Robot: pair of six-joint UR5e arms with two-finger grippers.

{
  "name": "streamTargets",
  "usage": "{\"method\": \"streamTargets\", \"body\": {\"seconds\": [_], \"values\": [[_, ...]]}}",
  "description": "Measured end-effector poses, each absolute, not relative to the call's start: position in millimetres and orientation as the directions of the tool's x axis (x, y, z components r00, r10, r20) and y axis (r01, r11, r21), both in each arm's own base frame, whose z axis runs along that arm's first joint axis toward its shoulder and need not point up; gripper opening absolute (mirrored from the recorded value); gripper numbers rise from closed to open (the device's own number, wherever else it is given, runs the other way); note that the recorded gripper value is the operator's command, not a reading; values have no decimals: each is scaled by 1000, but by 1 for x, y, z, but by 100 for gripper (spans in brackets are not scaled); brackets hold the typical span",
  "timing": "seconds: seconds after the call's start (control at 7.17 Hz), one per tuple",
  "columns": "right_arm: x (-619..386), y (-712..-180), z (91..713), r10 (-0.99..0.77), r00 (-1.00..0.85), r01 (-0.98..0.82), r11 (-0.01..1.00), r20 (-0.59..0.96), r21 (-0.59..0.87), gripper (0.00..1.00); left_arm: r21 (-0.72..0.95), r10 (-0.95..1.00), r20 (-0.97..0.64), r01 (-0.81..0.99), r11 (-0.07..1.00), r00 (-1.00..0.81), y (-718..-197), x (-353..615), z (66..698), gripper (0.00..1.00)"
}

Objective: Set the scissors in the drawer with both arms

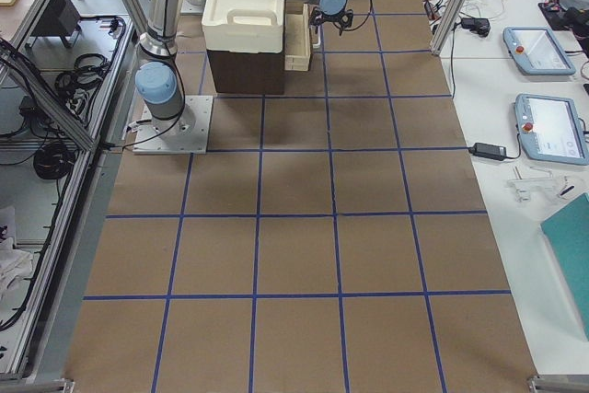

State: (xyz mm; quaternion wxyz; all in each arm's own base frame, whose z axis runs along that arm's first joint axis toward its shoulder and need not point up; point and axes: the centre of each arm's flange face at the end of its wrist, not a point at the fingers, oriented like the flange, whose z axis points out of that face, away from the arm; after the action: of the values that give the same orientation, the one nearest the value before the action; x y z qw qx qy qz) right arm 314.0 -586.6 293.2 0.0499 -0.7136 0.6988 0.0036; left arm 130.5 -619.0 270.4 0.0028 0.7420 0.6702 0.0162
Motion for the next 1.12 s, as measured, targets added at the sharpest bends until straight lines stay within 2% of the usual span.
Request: {"method": "streamTargets", "body": {"seconds": [1.12], "values": [[308, -632, 298, -1000, -7, -996, 9, -20, -85, 100, 22, 995, 20, 995, -100, 99, -621, 121, 269, 0]]}}
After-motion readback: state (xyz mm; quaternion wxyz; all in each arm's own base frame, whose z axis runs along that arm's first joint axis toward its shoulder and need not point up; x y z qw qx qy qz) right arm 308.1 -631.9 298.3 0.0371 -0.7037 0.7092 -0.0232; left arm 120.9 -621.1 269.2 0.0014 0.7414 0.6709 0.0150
